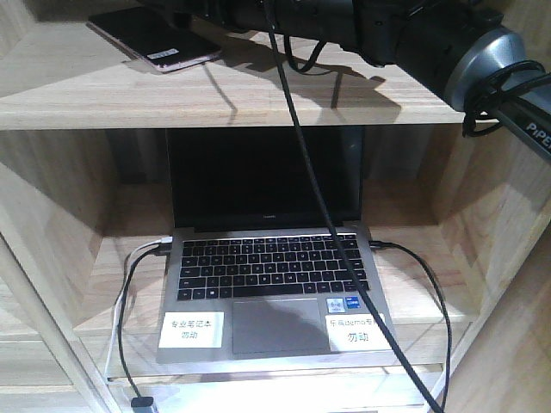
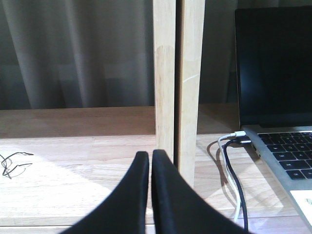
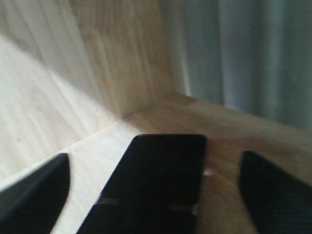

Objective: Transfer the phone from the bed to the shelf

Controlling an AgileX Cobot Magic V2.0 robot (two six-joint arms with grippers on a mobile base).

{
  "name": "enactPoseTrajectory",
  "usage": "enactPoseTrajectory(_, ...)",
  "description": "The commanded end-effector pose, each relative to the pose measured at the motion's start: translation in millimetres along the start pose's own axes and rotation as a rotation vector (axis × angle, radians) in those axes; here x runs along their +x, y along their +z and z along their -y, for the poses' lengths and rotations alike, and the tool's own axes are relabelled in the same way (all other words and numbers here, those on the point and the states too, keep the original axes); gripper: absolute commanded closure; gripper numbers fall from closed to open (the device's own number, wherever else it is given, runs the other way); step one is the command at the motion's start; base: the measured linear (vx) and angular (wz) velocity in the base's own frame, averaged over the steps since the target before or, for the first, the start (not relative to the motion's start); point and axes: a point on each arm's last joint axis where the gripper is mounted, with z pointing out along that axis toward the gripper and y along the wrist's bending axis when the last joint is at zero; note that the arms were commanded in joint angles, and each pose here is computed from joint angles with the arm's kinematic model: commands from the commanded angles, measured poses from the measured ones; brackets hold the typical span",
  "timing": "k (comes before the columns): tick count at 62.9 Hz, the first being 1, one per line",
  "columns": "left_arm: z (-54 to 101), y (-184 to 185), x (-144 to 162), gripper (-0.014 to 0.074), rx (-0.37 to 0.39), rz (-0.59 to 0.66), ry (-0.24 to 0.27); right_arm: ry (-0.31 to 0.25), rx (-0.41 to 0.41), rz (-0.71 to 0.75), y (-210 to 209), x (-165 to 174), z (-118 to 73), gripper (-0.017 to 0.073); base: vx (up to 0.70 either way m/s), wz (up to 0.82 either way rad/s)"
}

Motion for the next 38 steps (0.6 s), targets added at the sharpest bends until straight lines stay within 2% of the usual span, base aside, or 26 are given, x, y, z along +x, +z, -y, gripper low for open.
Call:
enactPoseTrajectory(1,-0.3,-0.2,-5.0,0.0592,-0.004,0.074,-0.009,-0.054,0.021,0.104,-21.8,-36.6,-13.1,-0.0160,0.00,0.00)
enactPoseTrajectory(15,-0.3,-0.2,-5.0,0.0592,-0.004,0.074,-0.009,-0.131,0.038,0.107,-33.3,-47.7,-19.6,-0.0134,0.00,0.00)
enactPoseTrajectory(25,-0.3,-0.2,-5.0,0.0592,-0.004,0.074,-0.009,-0.183,0.042,0.104,-47.9,-59.9,-29.1,-0.0065,0.00,0.00)
enactPoseTrajectory(34,-0.3,-0.2,-5.0,0.0592,-0.004,0.074,-0.009,-0.189,0.029,0.075,-64.7,-70.3,-41.1,0.0118,0.00,0.00)
enactPoseTrajectory(38,-0.3,-0.2,-5.0,0.0592,-0.004,0.074,-0.009,-0.204,0.026,0.043,-72.8,-73.3,-46.4,0.0266,0.00,0.00)
